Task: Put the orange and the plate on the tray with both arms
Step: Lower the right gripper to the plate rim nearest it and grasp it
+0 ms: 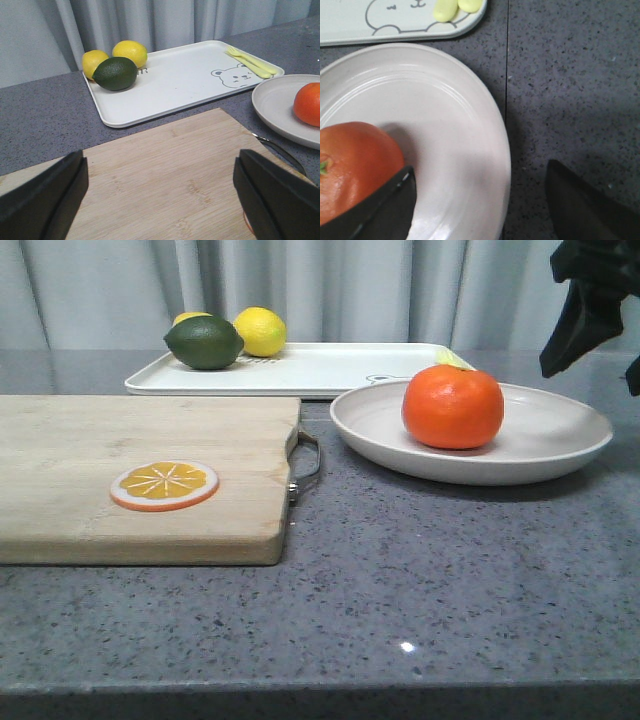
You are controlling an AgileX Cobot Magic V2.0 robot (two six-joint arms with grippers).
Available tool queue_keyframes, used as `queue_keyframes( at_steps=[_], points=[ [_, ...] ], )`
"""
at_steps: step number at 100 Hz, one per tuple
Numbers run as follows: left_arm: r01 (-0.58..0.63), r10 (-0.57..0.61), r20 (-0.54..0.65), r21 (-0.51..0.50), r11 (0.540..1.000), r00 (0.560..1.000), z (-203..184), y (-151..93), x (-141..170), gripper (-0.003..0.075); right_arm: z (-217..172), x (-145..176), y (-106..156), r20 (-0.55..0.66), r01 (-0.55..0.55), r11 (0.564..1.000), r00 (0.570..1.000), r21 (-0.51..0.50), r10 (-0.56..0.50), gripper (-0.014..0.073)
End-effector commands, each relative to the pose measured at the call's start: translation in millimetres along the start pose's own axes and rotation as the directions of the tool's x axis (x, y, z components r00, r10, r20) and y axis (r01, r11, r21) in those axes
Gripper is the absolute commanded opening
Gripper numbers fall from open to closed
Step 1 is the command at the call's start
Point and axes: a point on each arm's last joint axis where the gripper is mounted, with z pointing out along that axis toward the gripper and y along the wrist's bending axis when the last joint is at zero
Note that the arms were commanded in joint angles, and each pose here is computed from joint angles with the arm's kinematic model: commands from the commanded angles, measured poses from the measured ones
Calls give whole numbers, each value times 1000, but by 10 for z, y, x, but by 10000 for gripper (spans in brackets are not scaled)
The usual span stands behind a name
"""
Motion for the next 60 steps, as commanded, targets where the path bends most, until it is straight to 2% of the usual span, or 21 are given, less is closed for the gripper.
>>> queue_keyframes(
  at_steps=[1, 60],
  points=[
    [14, -12, 52, -36, 999, 999, -18, 35, -113, 566, -53, -161, 32, 94, -6, 1000, 996, -12, 7, 542],
    [14, -12, 52, -36, 999, 999, -18, 35, -113, 566, 265, -68, -41, 0, -20, 1000, 1000, 17, 20, 539]
  ],
)
